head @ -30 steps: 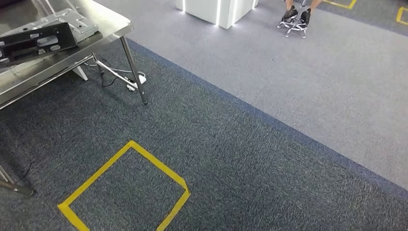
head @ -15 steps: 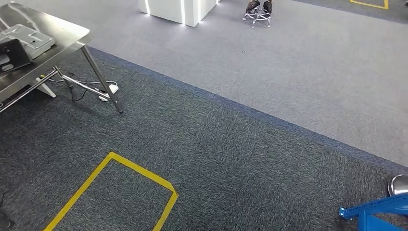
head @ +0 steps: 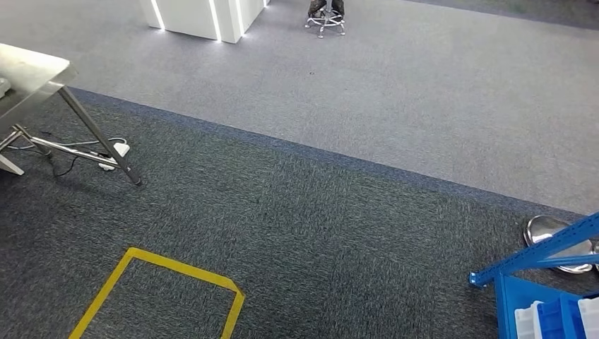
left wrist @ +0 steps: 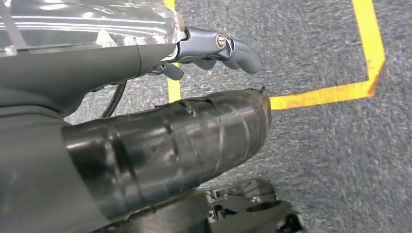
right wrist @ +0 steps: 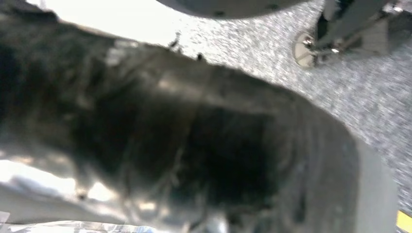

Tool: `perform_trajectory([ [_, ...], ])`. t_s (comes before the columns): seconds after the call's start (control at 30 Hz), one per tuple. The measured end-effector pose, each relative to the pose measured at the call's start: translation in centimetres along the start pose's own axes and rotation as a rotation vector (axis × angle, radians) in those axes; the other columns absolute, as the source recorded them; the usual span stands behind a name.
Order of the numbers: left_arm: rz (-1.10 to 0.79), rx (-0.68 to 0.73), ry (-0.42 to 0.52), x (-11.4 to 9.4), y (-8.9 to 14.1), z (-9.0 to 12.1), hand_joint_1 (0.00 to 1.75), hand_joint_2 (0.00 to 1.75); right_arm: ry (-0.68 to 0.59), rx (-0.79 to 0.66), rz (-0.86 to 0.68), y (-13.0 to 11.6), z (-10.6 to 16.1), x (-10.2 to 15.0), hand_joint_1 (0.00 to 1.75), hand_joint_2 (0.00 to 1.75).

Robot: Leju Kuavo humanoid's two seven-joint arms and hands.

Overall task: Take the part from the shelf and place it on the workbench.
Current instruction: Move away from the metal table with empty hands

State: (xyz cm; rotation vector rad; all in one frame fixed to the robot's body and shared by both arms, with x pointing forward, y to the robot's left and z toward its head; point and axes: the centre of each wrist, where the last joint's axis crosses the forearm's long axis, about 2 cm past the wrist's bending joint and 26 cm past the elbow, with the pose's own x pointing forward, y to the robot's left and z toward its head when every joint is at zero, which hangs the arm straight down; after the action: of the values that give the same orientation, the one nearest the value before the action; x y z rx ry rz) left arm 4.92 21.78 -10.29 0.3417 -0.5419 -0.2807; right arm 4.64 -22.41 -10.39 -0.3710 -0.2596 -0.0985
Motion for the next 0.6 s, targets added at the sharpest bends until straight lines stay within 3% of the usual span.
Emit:
perform_trajectory([
  [0.6,0.005,-0.002,0.008,-0.16,0.21,-0.08,0.00,0.00,0.029,-0.024,-0.001,-0.47,-0.20,-0.20,0.00,0.00],
])
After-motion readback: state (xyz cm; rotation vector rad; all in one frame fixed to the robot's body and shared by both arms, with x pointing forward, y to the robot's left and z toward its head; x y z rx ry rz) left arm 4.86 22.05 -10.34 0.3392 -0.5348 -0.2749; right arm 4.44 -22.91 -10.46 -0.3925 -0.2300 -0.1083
